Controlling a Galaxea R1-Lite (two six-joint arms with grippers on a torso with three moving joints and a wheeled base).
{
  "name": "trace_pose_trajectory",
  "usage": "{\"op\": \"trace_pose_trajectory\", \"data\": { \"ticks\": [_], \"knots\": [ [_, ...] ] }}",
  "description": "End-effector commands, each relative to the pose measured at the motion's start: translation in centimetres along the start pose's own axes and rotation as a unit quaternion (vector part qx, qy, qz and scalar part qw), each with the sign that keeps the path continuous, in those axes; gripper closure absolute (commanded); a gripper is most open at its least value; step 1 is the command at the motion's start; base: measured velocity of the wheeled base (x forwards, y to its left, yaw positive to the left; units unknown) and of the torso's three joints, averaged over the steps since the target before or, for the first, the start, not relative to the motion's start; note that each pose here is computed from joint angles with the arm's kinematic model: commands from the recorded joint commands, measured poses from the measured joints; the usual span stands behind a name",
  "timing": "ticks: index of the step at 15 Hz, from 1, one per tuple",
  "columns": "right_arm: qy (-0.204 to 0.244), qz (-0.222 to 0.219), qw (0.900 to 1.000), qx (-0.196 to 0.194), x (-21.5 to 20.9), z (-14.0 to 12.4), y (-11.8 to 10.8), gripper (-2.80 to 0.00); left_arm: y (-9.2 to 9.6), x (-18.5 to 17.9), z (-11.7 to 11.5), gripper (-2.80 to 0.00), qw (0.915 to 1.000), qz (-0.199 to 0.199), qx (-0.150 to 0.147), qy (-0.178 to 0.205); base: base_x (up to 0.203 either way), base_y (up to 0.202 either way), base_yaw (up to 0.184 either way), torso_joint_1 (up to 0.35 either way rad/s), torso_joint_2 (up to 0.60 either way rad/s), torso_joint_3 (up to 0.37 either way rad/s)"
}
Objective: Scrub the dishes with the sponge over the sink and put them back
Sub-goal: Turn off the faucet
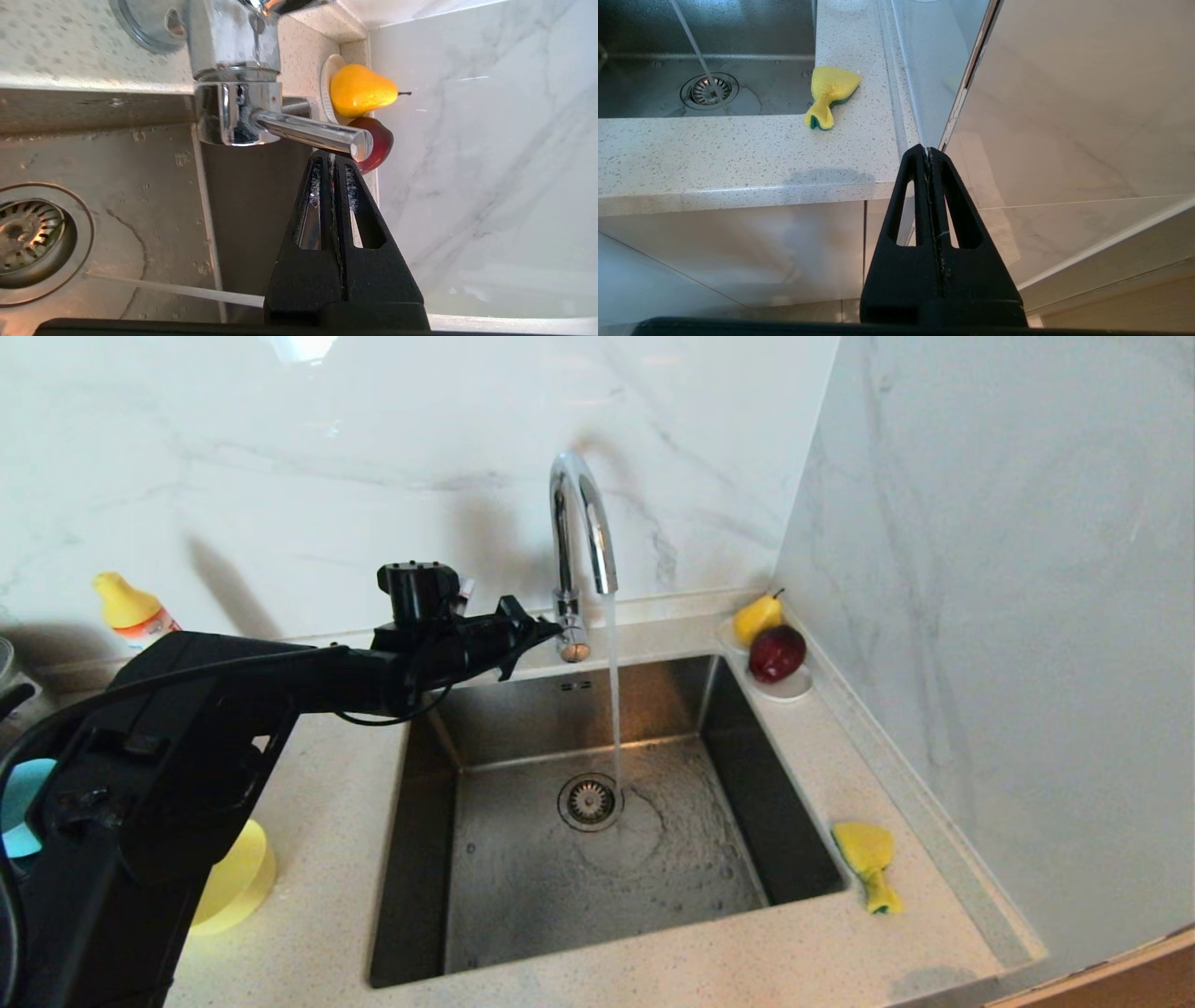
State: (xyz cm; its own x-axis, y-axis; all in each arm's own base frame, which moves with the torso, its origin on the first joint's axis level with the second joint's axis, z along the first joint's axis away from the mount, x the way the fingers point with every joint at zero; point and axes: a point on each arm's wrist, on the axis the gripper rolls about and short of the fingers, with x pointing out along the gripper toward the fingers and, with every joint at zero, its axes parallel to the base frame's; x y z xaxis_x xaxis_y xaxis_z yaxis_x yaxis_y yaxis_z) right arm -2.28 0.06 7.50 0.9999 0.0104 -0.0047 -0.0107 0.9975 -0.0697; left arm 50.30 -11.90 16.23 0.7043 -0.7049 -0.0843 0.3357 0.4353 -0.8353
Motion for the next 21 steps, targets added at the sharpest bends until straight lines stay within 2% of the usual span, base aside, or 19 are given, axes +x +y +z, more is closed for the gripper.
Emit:
{"op": "trace_pose_trajectory", "data": {
  "ticks": [1,14,21],
  "knots": [
    [0.001,0.000,1.000,0.000,0.0,0.0,0.0,0.00,0.1,0.0,0.1,0.00,1.0000,0.003,-0.002,-0.004,0.000,0.000,0.000,0.000,0.00,0.000],
    [0.001,0.000,1.000,0.000,0.0,0.0,0.0,0.00,1.3,-0.1,0.4,0.00,0.9989,0.031,-0.002,-0.035,0.000,0.000,0.000,0.000,0.00,0.000],
    [0.001,0.000,1.000,0.000,0.0,0.0,0.0,0.00,1.4,-0.4,0.4,0.00,0.9988,0.038,-0.007,-0.030,0.000,0.000,0.000,0.000,0.00,0.000]
  ]
}}
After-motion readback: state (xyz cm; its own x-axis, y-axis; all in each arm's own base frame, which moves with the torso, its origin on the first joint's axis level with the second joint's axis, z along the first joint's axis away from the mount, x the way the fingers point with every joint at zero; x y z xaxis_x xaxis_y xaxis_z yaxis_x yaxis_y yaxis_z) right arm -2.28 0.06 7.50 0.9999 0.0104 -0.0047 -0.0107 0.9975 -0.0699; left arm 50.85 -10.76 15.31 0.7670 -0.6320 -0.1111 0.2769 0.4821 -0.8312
